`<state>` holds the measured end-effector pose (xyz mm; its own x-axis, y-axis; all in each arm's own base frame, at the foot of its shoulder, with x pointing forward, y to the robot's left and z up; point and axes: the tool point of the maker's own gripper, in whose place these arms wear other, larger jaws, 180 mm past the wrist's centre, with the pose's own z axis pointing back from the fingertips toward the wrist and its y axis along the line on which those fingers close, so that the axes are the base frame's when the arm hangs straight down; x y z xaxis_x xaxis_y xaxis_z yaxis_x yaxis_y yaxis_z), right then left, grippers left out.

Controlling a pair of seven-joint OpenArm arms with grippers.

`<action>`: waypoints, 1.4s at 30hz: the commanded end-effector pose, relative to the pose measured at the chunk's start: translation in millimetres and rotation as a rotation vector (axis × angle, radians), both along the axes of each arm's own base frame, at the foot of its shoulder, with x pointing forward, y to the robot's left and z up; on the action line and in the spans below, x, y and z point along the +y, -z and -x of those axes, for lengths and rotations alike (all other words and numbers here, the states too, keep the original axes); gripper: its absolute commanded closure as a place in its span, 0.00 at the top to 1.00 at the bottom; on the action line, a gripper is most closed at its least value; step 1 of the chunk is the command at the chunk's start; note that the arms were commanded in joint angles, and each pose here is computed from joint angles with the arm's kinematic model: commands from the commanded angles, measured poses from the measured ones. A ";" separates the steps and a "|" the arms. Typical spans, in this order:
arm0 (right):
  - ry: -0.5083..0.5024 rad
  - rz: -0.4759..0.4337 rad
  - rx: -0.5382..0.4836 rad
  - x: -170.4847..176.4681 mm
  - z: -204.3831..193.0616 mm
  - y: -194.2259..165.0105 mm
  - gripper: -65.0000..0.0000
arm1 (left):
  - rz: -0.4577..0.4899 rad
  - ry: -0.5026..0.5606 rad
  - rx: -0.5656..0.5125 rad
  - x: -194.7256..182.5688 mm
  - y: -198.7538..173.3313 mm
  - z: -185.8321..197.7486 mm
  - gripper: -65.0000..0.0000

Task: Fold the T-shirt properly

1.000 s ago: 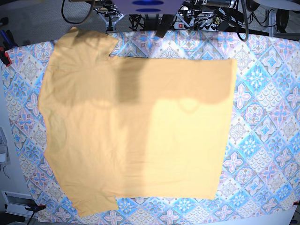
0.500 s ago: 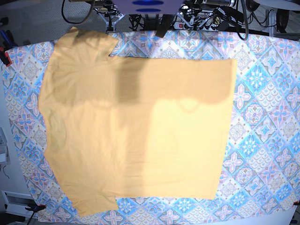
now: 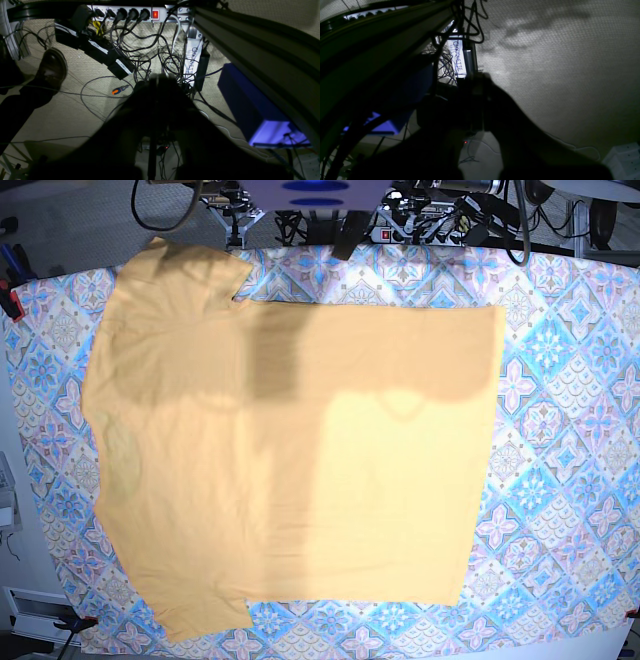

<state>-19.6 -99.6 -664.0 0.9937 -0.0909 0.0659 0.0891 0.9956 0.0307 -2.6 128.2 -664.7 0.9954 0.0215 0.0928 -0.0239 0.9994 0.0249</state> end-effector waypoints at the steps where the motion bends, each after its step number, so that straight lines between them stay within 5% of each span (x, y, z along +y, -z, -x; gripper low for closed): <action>1: -0.004 0.001 -0.005 0.3 1.6 -0.2 0.00 | -0.005 -0.001 -0.004 1.3 -0.1 -0.8 0.00; 11: -0.004 0.015 -0.003 -8.1 11.8 -1.1 0.00 | -0.011 -0.001 -0.001 5.4 -0.2 2.0 0.00; 28: -0.024 0.095 0.028 -59.0 59.3 -9.3 0.00 | -0.080 0.017 0.071 51.4 -8.5 70.4 0.00; 42: -0.193 0.121 -0.054 -88.6 90.5 -40.1 0.00 | -0.137 0.069 -0.014 89.1 -38.0 101.2 0.00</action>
<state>-105.4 -172.4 -626.7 0.9869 0.1041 0.1231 -0.0974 0.9935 -0.0595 -92.1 213.7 -629.3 0.9910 -0.0588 0.1199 0.0400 0.9873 0.1538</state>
